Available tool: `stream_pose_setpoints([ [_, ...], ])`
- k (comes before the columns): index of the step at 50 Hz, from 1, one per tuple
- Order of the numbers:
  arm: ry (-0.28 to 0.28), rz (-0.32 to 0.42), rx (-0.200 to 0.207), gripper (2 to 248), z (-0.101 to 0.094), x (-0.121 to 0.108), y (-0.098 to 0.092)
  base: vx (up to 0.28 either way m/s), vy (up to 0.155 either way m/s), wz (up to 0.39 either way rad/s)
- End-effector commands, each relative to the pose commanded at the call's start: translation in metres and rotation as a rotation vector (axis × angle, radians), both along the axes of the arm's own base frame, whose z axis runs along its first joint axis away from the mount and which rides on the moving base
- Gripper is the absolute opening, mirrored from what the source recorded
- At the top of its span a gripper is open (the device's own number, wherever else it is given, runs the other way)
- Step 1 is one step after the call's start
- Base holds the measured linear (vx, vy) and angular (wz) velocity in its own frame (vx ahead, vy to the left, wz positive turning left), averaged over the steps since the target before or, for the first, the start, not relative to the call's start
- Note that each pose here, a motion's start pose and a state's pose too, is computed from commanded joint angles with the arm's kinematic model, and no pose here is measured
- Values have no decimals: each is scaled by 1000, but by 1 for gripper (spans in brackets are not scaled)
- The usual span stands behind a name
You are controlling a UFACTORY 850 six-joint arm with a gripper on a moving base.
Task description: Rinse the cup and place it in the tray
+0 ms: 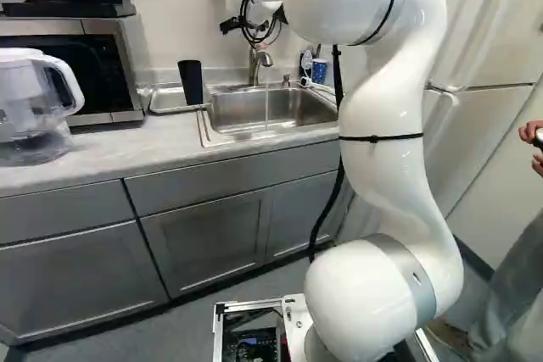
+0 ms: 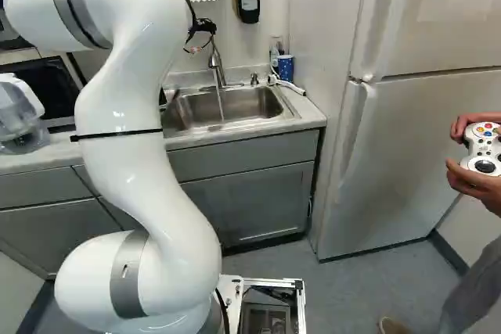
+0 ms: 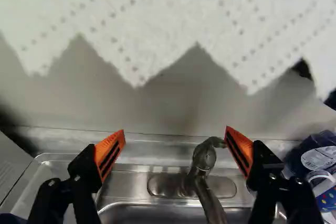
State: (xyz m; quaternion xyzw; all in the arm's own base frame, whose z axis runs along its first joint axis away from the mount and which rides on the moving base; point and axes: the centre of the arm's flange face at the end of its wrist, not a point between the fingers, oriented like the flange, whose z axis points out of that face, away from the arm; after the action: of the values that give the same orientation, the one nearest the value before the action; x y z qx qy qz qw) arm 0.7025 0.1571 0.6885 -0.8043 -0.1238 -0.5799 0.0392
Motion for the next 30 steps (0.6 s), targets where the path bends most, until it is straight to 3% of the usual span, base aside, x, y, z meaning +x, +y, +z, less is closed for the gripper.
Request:
stream_pose_setpoints([
  [30,42,3,-9,247,-1,-12,-1,0,0,0],
])
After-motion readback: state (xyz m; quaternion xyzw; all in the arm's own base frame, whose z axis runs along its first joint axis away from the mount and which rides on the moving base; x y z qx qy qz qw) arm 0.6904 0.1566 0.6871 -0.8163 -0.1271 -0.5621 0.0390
